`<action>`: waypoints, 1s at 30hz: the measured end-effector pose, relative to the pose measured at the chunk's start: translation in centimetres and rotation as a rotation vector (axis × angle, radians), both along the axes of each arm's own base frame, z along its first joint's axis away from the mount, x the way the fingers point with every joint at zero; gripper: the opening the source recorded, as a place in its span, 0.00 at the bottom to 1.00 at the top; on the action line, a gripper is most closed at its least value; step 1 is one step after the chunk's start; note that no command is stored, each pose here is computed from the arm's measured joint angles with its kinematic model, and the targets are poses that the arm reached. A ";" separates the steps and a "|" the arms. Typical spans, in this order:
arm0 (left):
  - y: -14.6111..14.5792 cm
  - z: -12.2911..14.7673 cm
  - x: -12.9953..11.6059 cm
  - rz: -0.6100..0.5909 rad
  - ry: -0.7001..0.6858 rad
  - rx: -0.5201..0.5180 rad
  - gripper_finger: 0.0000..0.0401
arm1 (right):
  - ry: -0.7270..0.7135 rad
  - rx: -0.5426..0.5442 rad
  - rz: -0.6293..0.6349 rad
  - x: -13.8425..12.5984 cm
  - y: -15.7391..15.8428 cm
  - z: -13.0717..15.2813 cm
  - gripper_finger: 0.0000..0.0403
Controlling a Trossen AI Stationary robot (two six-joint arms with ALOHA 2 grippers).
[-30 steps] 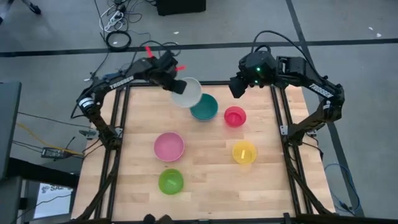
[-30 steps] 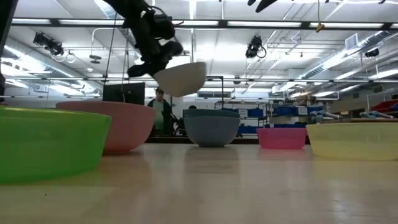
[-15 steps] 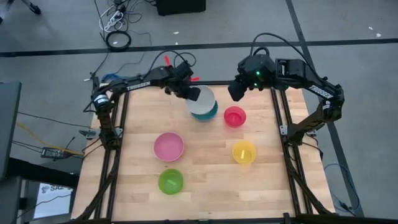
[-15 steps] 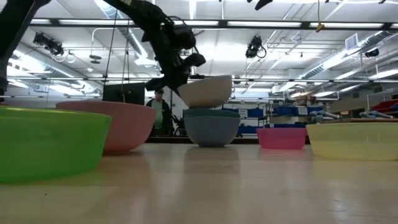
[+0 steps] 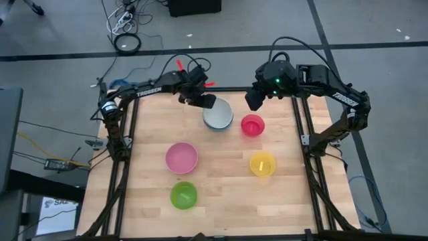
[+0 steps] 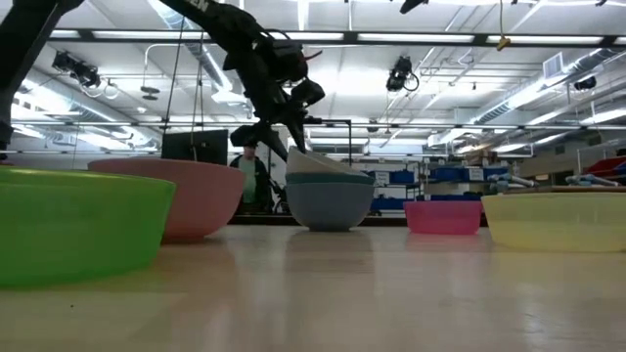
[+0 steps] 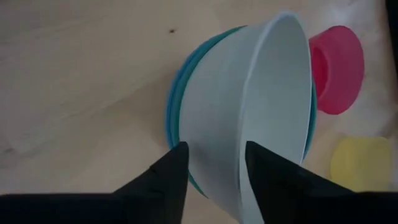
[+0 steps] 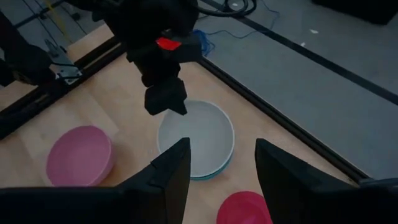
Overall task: Nest bowls inside each other
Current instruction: Stack the white bowl on top of the dark green bowl
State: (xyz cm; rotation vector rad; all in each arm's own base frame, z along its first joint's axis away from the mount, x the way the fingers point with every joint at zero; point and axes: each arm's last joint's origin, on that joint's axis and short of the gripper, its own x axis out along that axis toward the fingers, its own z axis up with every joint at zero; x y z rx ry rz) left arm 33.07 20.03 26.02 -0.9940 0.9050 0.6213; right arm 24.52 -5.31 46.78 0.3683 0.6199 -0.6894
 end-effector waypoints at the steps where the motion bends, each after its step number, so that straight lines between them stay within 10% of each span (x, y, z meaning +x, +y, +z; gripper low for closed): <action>1: 0.1 0.0 0.0 0.003 -0.001 -0.001 0.44 | 0.000 0.000 0.000 0.0 0.0 0.0 0.42; 18: 0.9 6.4 0.9 0.009 -0.192 0.067 0.49 | 0.046 0.000 -0.004 -0.3 0.0 -0.3 0.42; 30: -1.1 0.6 1.2 -0.028 -0.055 -0.026 0.49 | 0.047 -0.012 -0.017 -0.3 0.0 -0.3 0.42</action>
